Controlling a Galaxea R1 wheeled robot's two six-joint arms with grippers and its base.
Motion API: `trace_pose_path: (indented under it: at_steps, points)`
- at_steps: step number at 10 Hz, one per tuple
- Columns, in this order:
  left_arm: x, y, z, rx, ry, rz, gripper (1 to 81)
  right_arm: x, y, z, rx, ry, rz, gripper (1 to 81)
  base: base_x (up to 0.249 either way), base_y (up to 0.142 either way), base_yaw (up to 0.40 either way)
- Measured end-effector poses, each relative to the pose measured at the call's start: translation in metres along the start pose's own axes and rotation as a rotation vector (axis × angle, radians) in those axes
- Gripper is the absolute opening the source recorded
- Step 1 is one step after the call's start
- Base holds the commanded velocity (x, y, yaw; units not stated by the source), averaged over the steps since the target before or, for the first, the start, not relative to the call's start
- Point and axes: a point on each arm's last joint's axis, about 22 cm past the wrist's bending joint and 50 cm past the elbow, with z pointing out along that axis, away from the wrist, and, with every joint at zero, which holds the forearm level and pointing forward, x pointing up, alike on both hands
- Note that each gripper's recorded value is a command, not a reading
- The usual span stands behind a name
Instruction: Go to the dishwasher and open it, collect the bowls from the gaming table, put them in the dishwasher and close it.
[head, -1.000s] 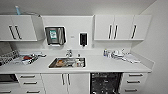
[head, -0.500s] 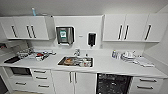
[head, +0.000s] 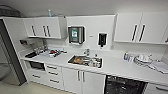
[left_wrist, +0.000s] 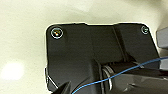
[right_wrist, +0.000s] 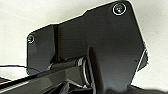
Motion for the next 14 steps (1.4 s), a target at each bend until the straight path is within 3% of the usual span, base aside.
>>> trace_pose_path:
  at_steps: [5,11,14]
  points:
    - [0.0,-0.005,-0.001,0.01,0.0,0.009,81.1,-0.002,-0.013,0.003,0.016,-0.002,0.0,81.1,0.0,0.0,0.343]
    - [0.0,-0.015,-0.004,0.022,0.004,0.007,81.1,-0.003,0.003,0.0,-0.006,-0.009,-0.003,81.1,0.0,0.0,0.342]
    - [0.0,-0.014,-0.003,0.02,0.005,0.007,81.1,-0.017,0.015,-0.006,0.006,0.005,0.003,81.1,0.0,0.0,0.343]
